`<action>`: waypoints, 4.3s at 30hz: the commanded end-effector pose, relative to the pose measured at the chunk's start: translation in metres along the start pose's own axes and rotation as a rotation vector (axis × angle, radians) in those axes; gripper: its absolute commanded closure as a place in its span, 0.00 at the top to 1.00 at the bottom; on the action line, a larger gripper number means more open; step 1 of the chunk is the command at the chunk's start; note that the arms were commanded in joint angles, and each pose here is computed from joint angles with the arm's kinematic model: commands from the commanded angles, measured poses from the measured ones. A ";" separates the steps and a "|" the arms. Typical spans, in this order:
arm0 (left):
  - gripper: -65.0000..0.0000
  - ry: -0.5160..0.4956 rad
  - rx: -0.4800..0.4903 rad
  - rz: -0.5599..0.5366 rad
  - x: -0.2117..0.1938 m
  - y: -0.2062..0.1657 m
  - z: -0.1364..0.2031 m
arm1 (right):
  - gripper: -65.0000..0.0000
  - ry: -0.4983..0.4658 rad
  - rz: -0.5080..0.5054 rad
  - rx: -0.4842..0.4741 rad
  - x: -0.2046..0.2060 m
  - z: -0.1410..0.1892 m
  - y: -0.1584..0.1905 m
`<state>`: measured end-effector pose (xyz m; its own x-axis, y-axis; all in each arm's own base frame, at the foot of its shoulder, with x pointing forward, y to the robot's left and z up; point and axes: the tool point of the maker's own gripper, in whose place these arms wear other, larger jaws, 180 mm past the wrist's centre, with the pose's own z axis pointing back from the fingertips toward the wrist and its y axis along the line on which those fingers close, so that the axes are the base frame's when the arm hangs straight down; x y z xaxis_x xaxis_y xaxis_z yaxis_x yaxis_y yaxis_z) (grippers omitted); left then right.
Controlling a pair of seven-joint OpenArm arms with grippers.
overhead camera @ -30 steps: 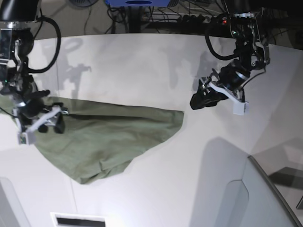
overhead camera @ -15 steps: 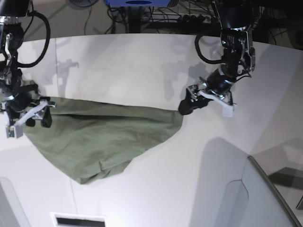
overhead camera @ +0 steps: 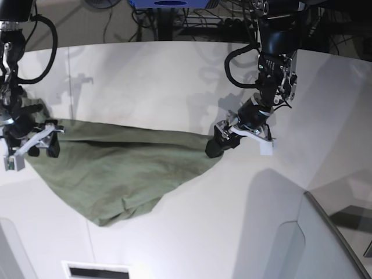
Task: Layout the t-shirt on the table in an organized manner, then fold the t-shirt properly
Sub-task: 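Lower the left gripper onto the shirt's other corner and grasp it, then lift the shirt with both grippers holding opposite corners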
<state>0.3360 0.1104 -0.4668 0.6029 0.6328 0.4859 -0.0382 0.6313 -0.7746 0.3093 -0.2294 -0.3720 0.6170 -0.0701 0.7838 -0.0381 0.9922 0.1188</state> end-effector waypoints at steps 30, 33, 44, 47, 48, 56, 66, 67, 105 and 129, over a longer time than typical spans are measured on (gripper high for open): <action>0.00 0.038 0.001 0.011 -0.019 -0.027 -0.050 | 0.52 -0.152 -0.443 -0.391 -0.013 0.049 -0.164; 0.00 0.039 -0.002 0.009 -0.018 -0.028 -0.050 | 0.62 -0.089 -0.528 -0.439 -0.042 0.051 -0.195; 0.00 0.016 -0.015 -0.028 -0.006 -0.033 -0.045 | 0.74 0.029 -0.626 -0.399 -0.086 0.034 -0.215; 0.00 0.023 -0.029 -0.065 -0.002 -0.039 -0.040 | 0.74 0.019 -0.662 -0.414 -0.095 0.036 -0.218; 0.00 0.024 -0.034 -0.074 0.001 -0.042 -0.040 | 0.74 0.007 -0.663 -0.420 -0.095 0.035 -0.220; 0.00 0.025 -0.037 -0.084 0.003 -0.044 -0.039 | 0.74 0.043 -0.707 -0.429 -0.120 0.034 -0.221; 0.00 0.024 -0.038 -0.085 0.003 -0.044 -0.039 | 0.74 0.047 -0.726 -0.426 -0.131 0.031 -0.216; 0.00 0.021 -0.039 -0.087 0.004 -0.045 -0.039 | 0.72 0.055 -0.722 -0.406 -0.131 0.029 -0.212; 0.00 0.033 -0.172 -0.403 0.037 -0.149 -0.032 | 0.00 -0.075 -0.237 -0.267 0.045 0.059 -0.161; 0.00 -0.202 -0.202 -0.787 0.181 -0.244 0.032 | 0.00 -0.494 0.226 -0.319 0.229 0.144 -0.097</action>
<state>0.4232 0.0889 -0.2111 0.3337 0.0920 0.9382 0.4582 0.8539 -0.2467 0.3397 -0.3544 -0.1395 0.2454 0.1472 0.9582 0.1472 0.9713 -0.1869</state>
